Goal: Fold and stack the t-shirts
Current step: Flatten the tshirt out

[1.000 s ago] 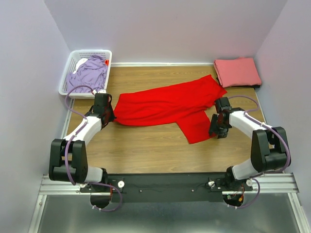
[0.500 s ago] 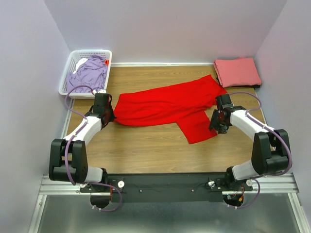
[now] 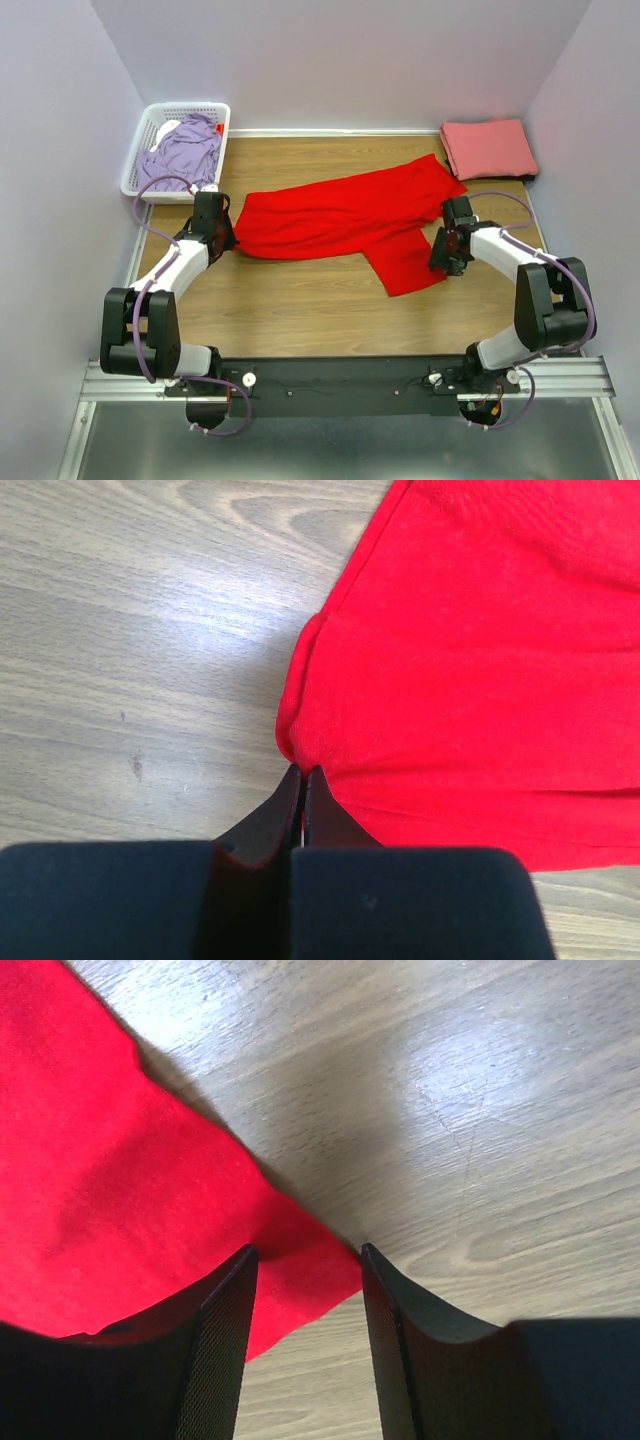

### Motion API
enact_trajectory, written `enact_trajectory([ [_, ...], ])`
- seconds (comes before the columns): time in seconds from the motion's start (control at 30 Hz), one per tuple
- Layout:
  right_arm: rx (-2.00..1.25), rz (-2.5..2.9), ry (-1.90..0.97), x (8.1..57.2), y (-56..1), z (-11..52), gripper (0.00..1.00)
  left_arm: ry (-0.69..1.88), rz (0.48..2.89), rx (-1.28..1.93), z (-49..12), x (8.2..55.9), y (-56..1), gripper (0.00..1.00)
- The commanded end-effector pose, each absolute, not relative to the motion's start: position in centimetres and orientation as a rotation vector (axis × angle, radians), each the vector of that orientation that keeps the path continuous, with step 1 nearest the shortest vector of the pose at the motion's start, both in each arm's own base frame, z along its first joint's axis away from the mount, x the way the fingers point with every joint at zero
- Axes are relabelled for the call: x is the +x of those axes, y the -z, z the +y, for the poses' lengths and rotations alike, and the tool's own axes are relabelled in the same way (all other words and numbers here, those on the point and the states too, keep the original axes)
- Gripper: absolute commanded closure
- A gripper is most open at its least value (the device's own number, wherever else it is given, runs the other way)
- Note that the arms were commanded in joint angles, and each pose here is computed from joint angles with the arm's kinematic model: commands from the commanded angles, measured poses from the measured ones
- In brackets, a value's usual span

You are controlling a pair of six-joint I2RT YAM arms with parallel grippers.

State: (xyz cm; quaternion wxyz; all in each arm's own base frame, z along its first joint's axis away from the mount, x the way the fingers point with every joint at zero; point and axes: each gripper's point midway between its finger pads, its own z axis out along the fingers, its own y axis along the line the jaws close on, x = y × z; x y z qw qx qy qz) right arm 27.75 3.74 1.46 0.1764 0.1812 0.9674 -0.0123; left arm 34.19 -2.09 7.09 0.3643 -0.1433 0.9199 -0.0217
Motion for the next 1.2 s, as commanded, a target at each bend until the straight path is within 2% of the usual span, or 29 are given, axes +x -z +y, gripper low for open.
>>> enact_trajectory([
  [0.0,0.521,2.793,0.063,26.0,0.8,3.6,0.5,0.048,2.328,-0.362,-1.7,34.5,-8.0,1.0],
  [0.1,0.535,2.82,0.068,25.3,1.5,3.6,0.57,0.049,2.331,-0.358,-1.8,34.5,-8.0,1.0],
  [0.23,0.522,2.829,0.043,25.2,1.6,4.0,0.72,0.071,2.332,-0.354,-2.1,34.6,-7.9,1.0],
  [0.3,0.502,2.824,-0.001,25.7,1.2,4.6,0.82,0.103,2.337,-0.346,-2.6,34.5,-7.8,1.0],
  [0.33,0.485,2.825,-0.015,25.9,1.1,4.8,0.91,0.111,2.335,-0.344,-2.7,34.6,-7.8,1.0],
  [0.4,0.471,2.812,-0.069,26.6,0.4,5.4,0.98,0.118,2.335,-0.344,-2.8,34.8,-7.9,1.0],
  [0.5,0.45,2.74,-0.129,29.0,-1.9,6.2,0.99,0.129,2.326,-0.356,-3.0,35.7,-8.6,1.0],
  [0.6,0.418,2.585,-0.141,33.1,-6.8,6.2,0.99,0.164,2.28,-0.379,-3.4,38.0,-11.1,1.0],
  [0.63,0.405,2.495,-0.155,35.5,-10.1,6.3,0.99,0.176,2.233,-0.378,-3.5,39.5,-13.6,1.0],
  [0.73,0.402,2.348,-0.11,38.4,-16.0,5.2,0.99,0.168,2.171,-0.381,-3.3,41.7,-17.6,1.0],
  [0.77,0.395,2.247,-0.104,39.9,-20.4,4.9,0.99,0.162,2.107,-0.382,-3.1,43.0,-21.3,1.0],
  [0.83,0.389,2.15,-0.092,40.8,-24.7,4.2,0.99,0.15,2.058,-0.384,-2.7,43.5,-24.9,1.0],
  [0.87,0.392,2.048,-0.093,41.0,-29.3,3.8,0.99,0.154,1.977,-0.386,-2.5,44.1,-28.9,1.0],
  [1.0,0.378,1.816,-0.083,38.4,-39.1,2.2,0.99,0.144,1.799,-0.391,-1.5,41.9,-37.7,1.0],
  [1.1,0.336,1.665,-0.081,34.0,-44.8,1.2,0.99,0.121,1.655,-0.407,-0.2,37.3,-43.4,1.0],
  [1.17,0.283,1.576,-0.068,31.2,-48.1,0.7,0.99,0.128,1.506,-0.417,0.7,32.6,-47.6,1.0],
])
